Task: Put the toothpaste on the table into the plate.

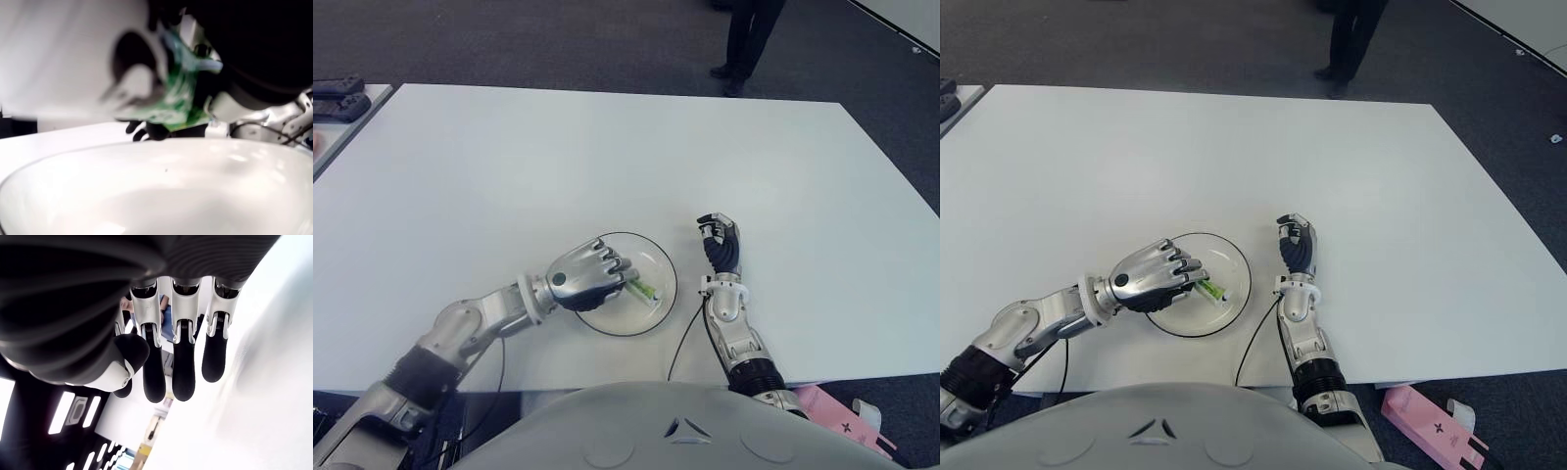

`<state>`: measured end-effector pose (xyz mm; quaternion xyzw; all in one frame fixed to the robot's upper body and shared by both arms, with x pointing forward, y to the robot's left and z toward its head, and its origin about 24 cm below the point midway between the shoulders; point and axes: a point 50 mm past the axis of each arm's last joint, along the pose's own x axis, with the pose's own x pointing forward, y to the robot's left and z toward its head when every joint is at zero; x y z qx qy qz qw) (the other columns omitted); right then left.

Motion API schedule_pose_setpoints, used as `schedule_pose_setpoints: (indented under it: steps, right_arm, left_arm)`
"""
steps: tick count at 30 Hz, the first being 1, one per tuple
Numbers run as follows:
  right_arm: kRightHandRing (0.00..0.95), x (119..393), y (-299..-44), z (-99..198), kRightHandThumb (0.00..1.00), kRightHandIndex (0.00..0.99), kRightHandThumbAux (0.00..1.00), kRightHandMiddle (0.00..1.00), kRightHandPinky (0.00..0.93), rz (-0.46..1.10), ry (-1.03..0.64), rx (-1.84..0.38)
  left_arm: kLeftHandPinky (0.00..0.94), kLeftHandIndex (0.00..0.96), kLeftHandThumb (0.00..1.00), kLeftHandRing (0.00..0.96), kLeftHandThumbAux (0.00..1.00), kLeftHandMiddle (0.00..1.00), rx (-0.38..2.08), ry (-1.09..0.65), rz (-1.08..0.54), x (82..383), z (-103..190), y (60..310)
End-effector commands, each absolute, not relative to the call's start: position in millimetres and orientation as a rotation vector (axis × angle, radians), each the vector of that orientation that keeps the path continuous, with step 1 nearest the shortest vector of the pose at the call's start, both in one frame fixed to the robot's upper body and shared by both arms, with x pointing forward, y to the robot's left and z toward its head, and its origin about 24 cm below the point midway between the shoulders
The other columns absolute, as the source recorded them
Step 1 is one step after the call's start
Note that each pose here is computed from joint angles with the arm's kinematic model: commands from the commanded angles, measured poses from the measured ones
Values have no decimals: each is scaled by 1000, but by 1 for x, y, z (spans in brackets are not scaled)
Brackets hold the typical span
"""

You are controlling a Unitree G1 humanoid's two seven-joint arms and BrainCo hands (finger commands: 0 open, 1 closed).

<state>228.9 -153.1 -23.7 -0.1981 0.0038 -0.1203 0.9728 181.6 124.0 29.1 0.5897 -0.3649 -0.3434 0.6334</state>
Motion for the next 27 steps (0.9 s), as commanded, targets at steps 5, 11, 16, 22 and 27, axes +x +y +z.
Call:
schedule_pose_setpoints:
  steps: [5,11,16,22,27]
  right_arm:
    - [440,220,-156,-34,841,457,687,445,439,-244,70,-404]
    - [447,220,-156,-34,842,458,687,445,456,-247,71,-396]
    - [465,220,-156,-33,841,455,687,448,495,-247,71,-396]
    - [459,219,-156,-34,841,455,687,447,456,-247,71,-404]
    - [443,220,-156,-34,841,459,687,444,431,-244,76,-408]
  left_arm:
    - [895,439,704,913,714,902,1393,-790,-833,189,17,122]
    - [816,435,693,834,716,825,1388,-696,-874,189,8,124]
    - [385,268,429,307,692,289,1425,-630,-907,191,8,125]
    - [44,28,167,32,571,30,1486,-591,-855,193,13,126]
    - [7,4,130,5,484,5,1503,-571,-819,194,15,127]
